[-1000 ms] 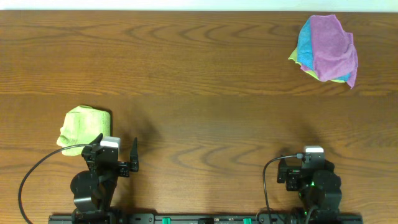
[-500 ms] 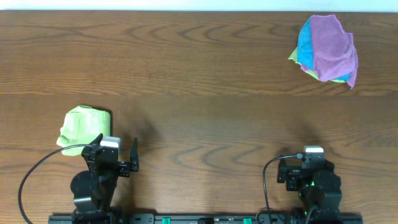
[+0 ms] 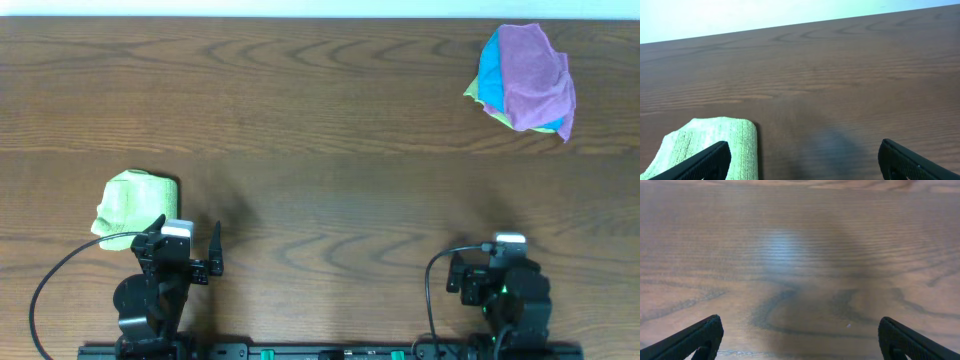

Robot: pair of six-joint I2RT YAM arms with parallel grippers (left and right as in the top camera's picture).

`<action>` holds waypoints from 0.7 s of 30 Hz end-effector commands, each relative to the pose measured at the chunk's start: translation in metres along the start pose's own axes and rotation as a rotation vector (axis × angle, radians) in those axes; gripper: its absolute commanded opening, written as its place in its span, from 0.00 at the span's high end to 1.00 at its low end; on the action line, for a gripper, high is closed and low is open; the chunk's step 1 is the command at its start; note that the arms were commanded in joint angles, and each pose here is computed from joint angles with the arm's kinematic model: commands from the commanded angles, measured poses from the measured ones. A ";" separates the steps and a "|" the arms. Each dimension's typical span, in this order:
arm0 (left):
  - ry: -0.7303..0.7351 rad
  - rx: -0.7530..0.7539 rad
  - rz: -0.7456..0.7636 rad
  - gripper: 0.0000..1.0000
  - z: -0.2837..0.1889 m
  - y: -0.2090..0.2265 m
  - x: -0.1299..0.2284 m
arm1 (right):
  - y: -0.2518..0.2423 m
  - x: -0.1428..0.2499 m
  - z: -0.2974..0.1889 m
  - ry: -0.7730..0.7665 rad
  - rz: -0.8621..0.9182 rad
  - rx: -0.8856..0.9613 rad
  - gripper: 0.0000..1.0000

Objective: Fold the cloth

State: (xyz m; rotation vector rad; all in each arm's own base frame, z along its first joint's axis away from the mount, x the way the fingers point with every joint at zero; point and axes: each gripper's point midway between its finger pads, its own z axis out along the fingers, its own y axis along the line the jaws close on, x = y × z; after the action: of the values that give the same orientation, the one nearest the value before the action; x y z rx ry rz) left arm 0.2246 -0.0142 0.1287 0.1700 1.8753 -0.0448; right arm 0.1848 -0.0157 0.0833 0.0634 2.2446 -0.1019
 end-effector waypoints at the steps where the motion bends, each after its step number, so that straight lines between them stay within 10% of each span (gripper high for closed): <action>1: 0.023 0.002 0.018 0.05 0.003 -0.001 0.010 | -0.011 -0.022 -0.011 -0.010 0.093 0.055 0.01; 21: 0.023 0.002 0.018 0.05 0.003 -0.001 0.010 | -0.044 -0.160 0.016 0.022 0.285 0.180 0.01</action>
State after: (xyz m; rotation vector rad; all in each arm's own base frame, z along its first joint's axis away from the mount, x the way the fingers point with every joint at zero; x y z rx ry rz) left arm 0.2247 -0.0142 0.1289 0.1704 1.8749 -0.0445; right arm 0.2816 -0.0492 0.1851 0.4091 2.2540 -0.1284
